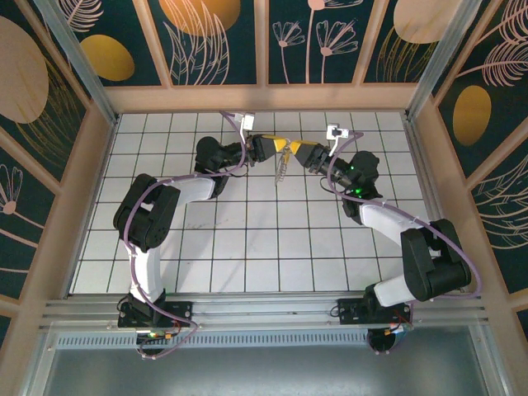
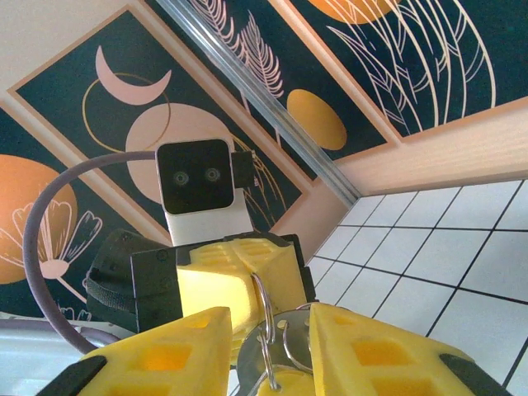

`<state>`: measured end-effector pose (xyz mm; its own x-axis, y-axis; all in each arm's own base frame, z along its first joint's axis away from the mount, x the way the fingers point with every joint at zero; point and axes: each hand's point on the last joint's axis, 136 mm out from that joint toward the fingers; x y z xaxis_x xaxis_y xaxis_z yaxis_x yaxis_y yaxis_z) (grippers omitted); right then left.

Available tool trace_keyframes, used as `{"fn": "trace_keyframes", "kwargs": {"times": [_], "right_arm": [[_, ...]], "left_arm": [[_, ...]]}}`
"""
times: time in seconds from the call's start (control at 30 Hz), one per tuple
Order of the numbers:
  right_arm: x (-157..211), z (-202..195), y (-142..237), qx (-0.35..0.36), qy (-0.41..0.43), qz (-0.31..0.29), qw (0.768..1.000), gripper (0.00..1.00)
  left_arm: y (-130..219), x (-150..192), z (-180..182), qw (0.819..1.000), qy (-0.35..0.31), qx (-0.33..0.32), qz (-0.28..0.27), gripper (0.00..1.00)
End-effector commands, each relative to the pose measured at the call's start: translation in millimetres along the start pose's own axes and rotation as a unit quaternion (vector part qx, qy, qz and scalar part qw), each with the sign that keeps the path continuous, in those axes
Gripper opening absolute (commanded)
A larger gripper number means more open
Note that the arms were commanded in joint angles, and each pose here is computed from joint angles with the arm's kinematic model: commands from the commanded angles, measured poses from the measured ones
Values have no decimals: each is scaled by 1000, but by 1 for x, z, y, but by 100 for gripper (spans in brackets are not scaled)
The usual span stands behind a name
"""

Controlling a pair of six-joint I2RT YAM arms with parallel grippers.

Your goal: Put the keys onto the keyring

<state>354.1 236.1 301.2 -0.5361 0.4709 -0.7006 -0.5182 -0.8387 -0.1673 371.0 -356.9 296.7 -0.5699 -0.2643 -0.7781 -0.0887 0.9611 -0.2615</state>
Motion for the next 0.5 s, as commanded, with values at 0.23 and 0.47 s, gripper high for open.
{"fn": "trace_keyframes", "kwargs": {"times": [0.23, 0.47], "right_arm": [[-8, 16, -9, -45, 8, -6, 999, 31], [-7, 15, -14, -49, 5, -2, 999, 28]], "left_arm": [[-2, -5, -14, 999, -23, 22, -8, 0], [-3, -4, -13, 999, -21, 23, -6, 0]]}}
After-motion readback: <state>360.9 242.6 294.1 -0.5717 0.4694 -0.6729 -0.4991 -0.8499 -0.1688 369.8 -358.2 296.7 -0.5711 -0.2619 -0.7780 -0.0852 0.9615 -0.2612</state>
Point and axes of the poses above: each hand's point on the last joint's axis, 136 mm out from that joint toward the fingers, its own y axis back along the fingers, its own z axis along the line the jaws close on, x = y × z, and after that the axes turned 3 degrees about -y, right-handed
